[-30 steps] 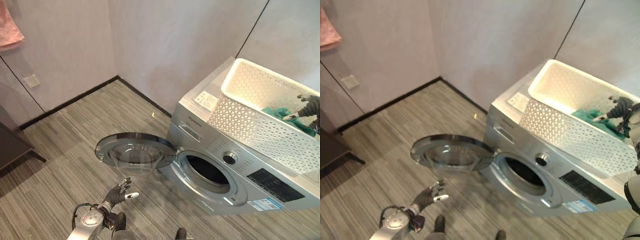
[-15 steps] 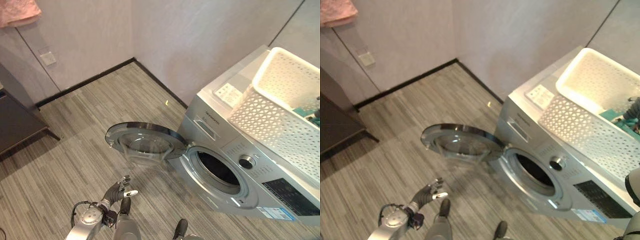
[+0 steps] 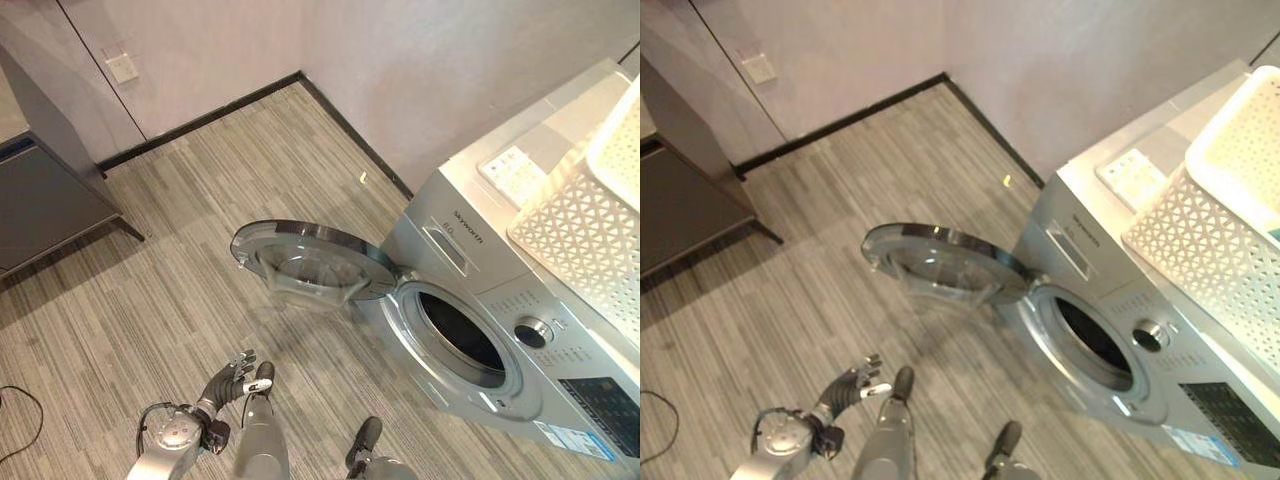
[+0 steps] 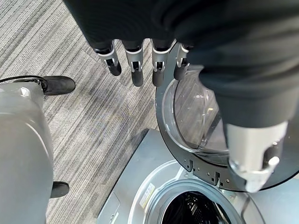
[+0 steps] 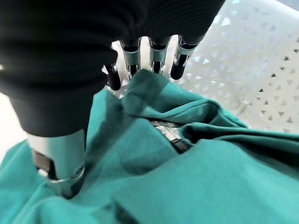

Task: Grab the laundry basket,head to the washer,open it,put in the laundry and shut it.

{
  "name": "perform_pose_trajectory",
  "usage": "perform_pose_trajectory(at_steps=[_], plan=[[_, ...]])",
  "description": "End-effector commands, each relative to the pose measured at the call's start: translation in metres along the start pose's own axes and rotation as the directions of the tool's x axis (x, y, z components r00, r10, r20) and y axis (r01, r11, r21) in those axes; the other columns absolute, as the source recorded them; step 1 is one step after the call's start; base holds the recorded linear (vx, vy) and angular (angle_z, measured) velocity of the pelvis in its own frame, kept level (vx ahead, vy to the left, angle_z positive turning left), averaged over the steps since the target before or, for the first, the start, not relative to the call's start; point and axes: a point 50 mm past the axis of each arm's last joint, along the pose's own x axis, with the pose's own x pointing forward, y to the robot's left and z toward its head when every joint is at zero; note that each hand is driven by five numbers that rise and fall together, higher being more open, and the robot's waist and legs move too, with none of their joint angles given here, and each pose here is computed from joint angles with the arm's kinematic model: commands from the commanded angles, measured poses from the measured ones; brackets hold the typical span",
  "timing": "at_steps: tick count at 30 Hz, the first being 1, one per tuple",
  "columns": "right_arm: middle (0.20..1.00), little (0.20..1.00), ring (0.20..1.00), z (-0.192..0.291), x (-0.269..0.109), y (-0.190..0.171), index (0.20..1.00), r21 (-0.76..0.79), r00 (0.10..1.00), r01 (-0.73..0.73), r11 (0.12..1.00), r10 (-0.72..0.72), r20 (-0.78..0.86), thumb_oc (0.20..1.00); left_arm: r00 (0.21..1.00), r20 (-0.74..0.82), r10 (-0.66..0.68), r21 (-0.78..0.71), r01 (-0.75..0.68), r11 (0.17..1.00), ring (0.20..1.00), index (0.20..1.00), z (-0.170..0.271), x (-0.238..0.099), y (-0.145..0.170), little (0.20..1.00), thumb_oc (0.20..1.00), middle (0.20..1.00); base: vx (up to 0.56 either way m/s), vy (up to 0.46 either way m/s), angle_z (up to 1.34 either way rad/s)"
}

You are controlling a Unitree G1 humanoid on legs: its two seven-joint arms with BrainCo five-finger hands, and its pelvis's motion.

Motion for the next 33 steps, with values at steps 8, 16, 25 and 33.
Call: perform_pose_trajectory(at_steps=[8, 16, 25, 33], plan=[[0.2, 0.2, 0.2, 0.048, -0.002, 0.018, 0.2, -0.123, 0.973, -0.154, 0.98, 0.172, 0.152, 0.2, 0.986, 0.162, -0.036, 0.002, 0.036, 0.999, 1.0, 1.0, 0.035, 0.004, -0.005, 1.0, 1.0, 1.0, -0.01, 0.007, -0.07], [0.2, 0.2, 0.2, 0.053, -0.007, 0.021, 0.2, -0.103, 0.954, -0.192, 0.976, 0.21, 0.213, 0.2, 0.987, 0.156, -0.041, -0.003, 0.042, 0.999, 1.0, 1.0, 0.032, 0.003, -0.004, 1.0, 1.0, 1.0, 0.0, 0.008, -0.04], [0.2, 0.2, 0.2, 0.059, -0.011, 0.006, 0.2, 0.026, 0.946, -0.118, 0.993, 0.105, 0.307, 0.2, 0.991, 0.135, -0.019, -0.033, 0.023, 0.999, 1.0, 1.0, 0.023, 0.001, -0.001, 1.0, 1.0, 1.0, 0.0, 0.0, 0.0], [0.2, 0.2, 0.2, 0.052, -0.026, -0.049, 0.2, 0.713, 0.813, 0.12, 0.691, -0.48, 0.329, 0.2, 0.99, 0.127, 0.059, -0.046, -0.053, 0.998, 1.0, 1.0, 0.02, 0.006, 0.007, 1.0, 1.0, 1.0, 0.02, 0.016, -0.05]])
